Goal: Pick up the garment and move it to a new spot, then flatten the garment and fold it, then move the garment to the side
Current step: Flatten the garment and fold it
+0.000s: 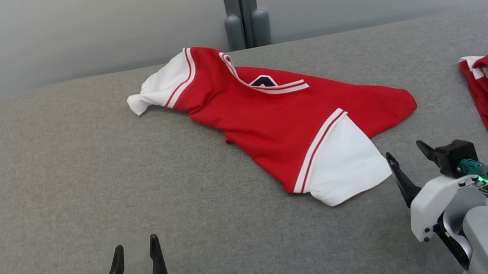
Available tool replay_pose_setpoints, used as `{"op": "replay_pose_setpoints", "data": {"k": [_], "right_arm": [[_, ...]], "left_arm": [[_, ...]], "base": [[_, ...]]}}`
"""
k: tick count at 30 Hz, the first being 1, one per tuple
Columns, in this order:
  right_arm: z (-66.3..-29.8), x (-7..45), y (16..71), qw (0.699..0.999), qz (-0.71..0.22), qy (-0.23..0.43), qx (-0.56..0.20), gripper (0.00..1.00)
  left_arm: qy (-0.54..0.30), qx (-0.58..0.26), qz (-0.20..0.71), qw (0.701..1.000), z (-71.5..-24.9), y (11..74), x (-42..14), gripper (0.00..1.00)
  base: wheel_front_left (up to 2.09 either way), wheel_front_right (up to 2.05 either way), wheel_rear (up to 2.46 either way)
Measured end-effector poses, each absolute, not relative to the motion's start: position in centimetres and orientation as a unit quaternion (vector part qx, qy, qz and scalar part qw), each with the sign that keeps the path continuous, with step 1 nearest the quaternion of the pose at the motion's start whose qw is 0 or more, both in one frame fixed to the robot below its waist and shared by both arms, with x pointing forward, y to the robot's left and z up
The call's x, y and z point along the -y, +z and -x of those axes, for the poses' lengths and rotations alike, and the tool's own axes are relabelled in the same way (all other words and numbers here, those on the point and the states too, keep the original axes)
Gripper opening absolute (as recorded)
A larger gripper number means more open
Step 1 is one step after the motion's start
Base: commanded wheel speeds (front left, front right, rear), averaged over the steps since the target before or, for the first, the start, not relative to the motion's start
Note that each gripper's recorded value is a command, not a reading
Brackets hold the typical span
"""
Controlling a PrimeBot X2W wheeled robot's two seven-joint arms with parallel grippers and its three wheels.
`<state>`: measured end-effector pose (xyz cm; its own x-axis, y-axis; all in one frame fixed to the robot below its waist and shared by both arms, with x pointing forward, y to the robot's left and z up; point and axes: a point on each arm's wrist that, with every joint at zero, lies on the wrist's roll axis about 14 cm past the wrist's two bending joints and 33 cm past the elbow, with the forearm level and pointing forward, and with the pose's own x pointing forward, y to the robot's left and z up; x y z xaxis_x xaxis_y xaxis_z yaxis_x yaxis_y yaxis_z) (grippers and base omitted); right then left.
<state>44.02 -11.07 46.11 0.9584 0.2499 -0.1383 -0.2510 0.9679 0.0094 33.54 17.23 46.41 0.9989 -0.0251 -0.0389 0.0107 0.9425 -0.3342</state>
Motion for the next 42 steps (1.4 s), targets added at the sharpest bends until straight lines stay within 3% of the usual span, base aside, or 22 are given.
{"op": "replay_pose_setpoints", "data": {"k": [12,13,14,15,17,18,23,28,34,42], "right_arm": [[-44.6,7.9,39.4,0.967,0.008,0.161,-0.196,1.00],[-44.7,7.6,39.2,0.966,0.004,0.162,-0.201,0.86],[-44.7,7.4,39.2,0.965,0.001,0.163,-0.203,0.47],[-44.8,7.2,39.2,0.965,-0.002,0.164,-0.204,0.40],[-44.9,6.8,39.6,0.965,-0.007,0.167,-0.201,0.07],[-45.0,6.6,39.8,0.966,-0.009,0.170,-0.197,0.00],[-46.5,4.8,42.9,0.970,-0.023,0.189,-0.148,0.00],[-47.6,0.5,48.2,0.965,-0.032,0.250,-0.068,0.00],[-44.6,-6.6,50.1,0.929,-0.017,0.367,-0.038,0.00],[-39.7,-13.6,49.1,0.871,0.004,0.487,-0.060,0.00]], "left_arm": [[0.044,-0.030,0.168,0.984,-32.2,45.5,-20.2,1.00],[0.046,-0.031,0.168,0.984,-32.1,45.4,-20.3,1.00],[0.048,-0.031,0.168,0.984,-32.0,45.4,-20.4,1.00],[0.049,-0.031,0.169,0.984,-31.9,45.4,-20.4,1.00],[0.051,-0.030,0.169,0.984,-31.9,45.5,-20.5,1.00],[0.050,-0.029,0.169,0.984,-31.8,45.5,-20.5,1.00],[0.049,-0.026,0.169,0.984,-31.8,45.7,-20.4,1.00],[0.054,-0.020,0.169,0.984,-31.5,46.0,-20.7,1.00],[0.070,-0.013,0.168,0.983,-30.9,46.3,-21.6,1.00],[0.111,-0.007,0.166,0.980,-29.7,46.4,-23.8,1.00]], "base": [[0.00,0.00,0.00],[0.00,0.00,0.00],[0.00,0.00,0.00],[0.00,0.00,0.00],[0.00,0.00,0.00],[0.00,0.00,0.00],[0.00,0.00,0.00],[0.00,0.00,0.00],[0.00,0.00,0.00],[0.00,0.00,0.00]]}}
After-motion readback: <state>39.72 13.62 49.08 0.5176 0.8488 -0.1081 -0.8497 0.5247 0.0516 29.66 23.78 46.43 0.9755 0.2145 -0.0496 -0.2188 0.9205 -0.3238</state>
